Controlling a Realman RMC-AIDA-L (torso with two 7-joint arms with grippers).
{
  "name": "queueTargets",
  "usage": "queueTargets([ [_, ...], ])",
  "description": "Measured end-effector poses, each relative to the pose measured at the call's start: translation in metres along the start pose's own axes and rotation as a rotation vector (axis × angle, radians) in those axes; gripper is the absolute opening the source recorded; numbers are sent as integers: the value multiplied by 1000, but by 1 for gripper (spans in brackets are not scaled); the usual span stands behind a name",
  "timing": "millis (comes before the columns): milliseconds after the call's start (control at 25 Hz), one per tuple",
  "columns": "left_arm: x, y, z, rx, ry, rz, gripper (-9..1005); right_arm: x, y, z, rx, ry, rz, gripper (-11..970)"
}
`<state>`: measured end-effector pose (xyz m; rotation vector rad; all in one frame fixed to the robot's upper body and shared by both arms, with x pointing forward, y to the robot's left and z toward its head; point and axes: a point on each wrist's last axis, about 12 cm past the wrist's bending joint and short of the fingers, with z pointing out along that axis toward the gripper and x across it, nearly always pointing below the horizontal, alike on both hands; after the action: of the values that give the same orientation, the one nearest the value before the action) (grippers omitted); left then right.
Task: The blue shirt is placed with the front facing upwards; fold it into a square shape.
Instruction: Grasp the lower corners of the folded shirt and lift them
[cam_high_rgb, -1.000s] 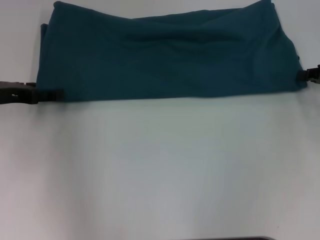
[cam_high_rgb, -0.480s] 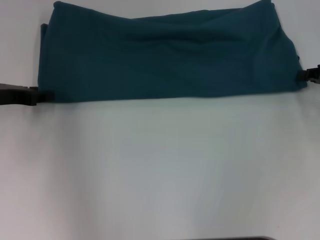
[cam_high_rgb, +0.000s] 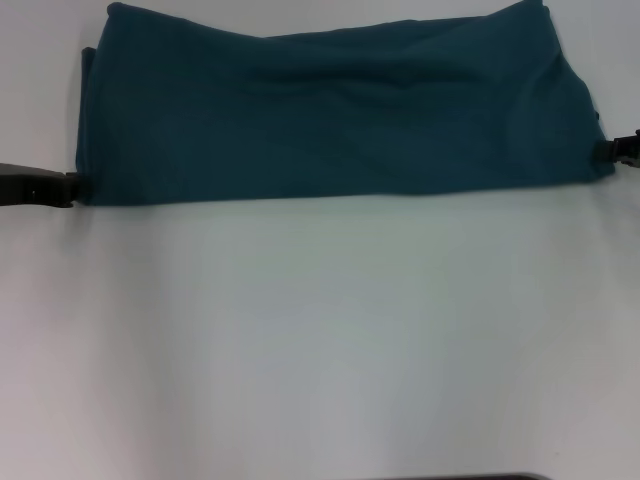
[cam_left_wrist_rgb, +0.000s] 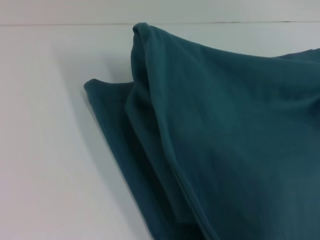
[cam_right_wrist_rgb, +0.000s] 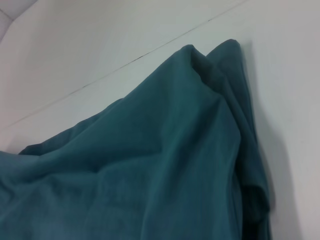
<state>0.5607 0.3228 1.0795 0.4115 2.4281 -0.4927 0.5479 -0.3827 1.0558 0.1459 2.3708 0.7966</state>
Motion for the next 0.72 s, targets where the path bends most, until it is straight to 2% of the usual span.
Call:
queueTargets([
  [120,-1,-1,1,3,4,3,82,0,0,0,0,0,0,77],
  [320,-2,0,-1,1,1,5,2,2,-1,-2,-2,4,0,83],
  [720,-1,5,-14,38,43,9,1,7,-3,-12,-44,30,-13,96],
])
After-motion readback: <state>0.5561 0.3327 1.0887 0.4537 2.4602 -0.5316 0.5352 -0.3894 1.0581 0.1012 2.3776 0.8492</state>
